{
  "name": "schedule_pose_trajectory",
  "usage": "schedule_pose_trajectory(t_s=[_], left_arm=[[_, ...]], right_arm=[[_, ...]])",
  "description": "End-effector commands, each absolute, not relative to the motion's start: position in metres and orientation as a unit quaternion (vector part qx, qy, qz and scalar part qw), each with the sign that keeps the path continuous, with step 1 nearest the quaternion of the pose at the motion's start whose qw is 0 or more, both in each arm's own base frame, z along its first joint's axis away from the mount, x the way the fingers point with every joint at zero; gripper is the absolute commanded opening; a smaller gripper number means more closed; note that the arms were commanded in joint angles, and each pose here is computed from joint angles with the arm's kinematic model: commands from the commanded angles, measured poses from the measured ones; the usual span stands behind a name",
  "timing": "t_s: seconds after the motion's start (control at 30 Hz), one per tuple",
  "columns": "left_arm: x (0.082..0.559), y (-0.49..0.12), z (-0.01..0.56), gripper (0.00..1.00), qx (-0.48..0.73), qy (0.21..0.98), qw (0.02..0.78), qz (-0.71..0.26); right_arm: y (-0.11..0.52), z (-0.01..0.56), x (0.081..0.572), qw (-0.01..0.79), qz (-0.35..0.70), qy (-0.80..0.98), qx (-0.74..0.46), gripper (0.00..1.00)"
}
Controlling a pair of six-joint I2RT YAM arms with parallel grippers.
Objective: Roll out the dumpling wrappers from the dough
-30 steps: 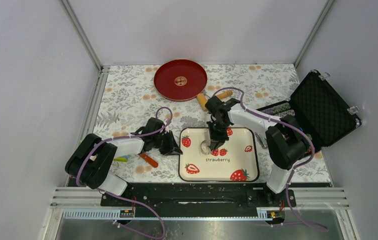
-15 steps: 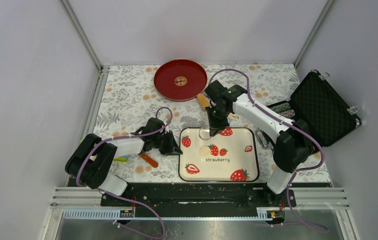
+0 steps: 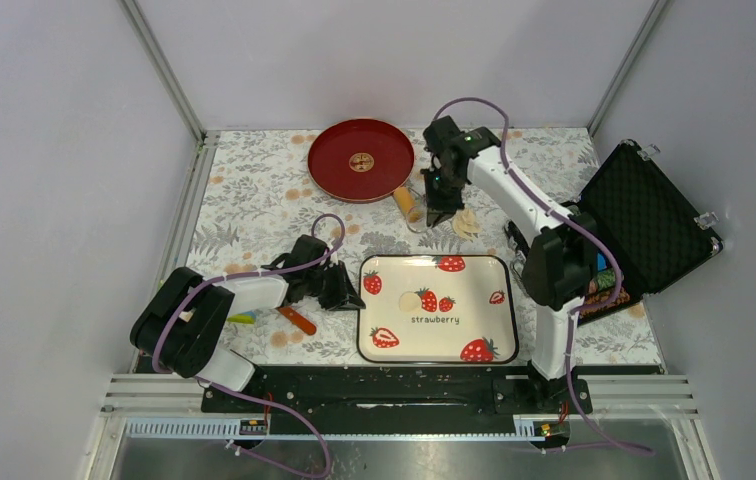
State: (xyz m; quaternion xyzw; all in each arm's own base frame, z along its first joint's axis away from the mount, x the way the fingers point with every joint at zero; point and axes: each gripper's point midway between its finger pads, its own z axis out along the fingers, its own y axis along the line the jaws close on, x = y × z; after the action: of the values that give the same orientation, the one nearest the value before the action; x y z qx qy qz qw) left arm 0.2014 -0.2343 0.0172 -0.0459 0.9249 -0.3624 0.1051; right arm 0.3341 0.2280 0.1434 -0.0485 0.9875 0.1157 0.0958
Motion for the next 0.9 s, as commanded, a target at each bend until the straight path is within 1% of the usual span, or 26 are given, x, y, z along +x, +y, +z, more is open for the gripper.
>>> schedule_pose_trajectory(t_s=[0.0,0.3,0.67,0.87], left_arm=[[0.195,-0.222,-0.002,0.0,-0.052,0.941,0.102,-0.318],[0.196,-0.222,-0.002,0.0,-0.052,0.941,0.102,-0.317],[0.196,-0.222,-0.002,0.0,-0.052,0.941,0.101,-0.318],[0.196,-0.222,-0.002,0.0,-0.052,0.941,0.102,-0.318]], right_arm=[[0.203,0.154,0.355,0.105,0.099,0.989,-0.036,0.0],[0.182,0.121,0.385,0.081,0.082,0.993,-0.001,0.0],[0.182,0.071,0.392,0.03,0.066,0.997,0.005,0.0],[0.177,0.057,0.388,0.014,0.053,0.998,0.005,0.05]])
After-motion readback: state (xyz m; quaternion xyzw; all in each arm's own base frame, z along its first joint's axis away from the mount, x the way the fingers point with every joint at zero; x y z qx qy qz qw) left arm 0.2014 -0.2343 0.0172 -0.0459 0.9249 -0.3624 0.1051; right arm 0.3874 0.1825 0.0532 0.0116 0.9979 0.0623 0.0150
